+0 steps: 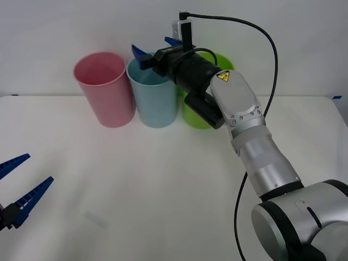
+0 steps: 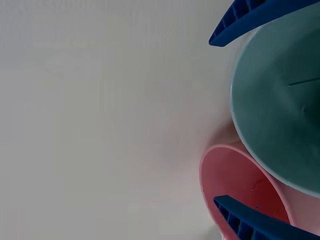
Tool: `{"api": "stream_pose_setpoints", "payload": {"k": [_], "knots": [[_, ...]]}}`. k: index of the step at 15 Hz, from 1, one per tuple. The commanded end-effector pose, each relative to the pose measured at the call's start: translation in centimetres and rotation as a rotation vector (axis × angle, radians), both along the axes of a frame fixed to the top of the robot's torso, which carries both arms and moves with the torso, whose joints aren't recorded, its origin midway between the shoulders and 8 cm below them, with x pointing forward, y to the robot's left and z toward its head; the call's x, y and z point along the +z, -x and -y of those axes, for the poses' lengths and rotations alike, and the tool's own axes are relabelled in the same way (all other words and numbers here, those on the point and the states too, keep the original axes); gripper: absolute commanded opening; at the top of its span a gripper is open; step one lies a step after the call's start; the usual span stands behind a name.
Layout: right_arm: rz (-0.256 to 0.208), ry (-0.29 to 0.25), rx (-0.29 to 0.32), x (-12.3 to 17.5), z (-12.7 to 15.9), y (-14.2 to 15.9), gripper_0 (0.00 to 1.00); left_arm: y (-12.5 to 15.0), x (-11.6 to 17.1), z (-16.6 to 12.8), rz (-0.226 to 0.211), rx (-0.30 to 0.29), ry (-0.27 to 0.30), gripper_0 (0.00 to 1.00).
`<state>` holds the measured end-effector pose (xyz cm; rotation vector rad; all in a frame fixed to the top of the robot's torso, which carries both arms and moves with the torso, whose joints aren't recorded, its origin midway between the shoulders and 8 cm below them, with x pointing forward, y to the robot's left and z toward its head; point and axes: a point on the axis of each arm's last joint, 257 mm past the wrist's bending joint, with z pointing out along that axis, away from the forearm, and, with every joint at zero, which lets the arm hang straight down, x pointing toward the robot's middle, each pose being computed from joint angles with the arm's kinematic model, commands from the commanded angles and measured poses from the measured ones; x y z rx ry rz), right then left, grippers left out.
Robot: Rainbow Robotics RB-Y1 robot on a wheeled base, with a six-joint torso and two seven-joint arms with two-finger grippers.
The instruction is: Grasp the object on the table and drop it into the matching bin: aluminum can to the light blue bin, PET bottle to the pink bin.
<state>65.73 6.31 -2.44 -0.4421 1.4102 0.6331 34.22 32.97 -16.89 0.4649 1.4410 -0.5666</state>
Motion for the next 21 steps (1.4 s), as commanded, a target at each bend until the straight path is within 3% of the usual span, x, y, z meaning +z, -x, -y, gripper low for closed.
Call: {"api": "stream_pose_setpoints", "payload": {"k": [1, 6, 11, 18, 21], "knots": [[-0.007, -0.017, 0.057, 0.2, -1.1, 1.0, 1.00, 0.0, 0.0, 0.0, 0.000, 0.000, 0.000, 1.00], [-0.004, -0.047, 0.183, 1.0, -3.0, 3.6, 1.00, 0.0, 0.0, 0.0, 0.000, 0.000, 0.000, 1.00], [0.036, -0.076, 0.256, 1.2, -2.6, 7.3, 1.00, 0.0, 0.0, 0.0, 0.000, 0.000, 0.000, 1.00], [0.091, -0.034, 0.257, -1.1, 6.2, 12.3, 1.00, 0.0, 0.0, 0.0, 0.000, 0.000, 0.000, 1.00], [0.082, -0.005, 0.245, -3.1, 10.1, 14.6, 1.00, 0.0, 0.0, 0.0, 0.000, 0.000, 0.000, 1.00]]}}
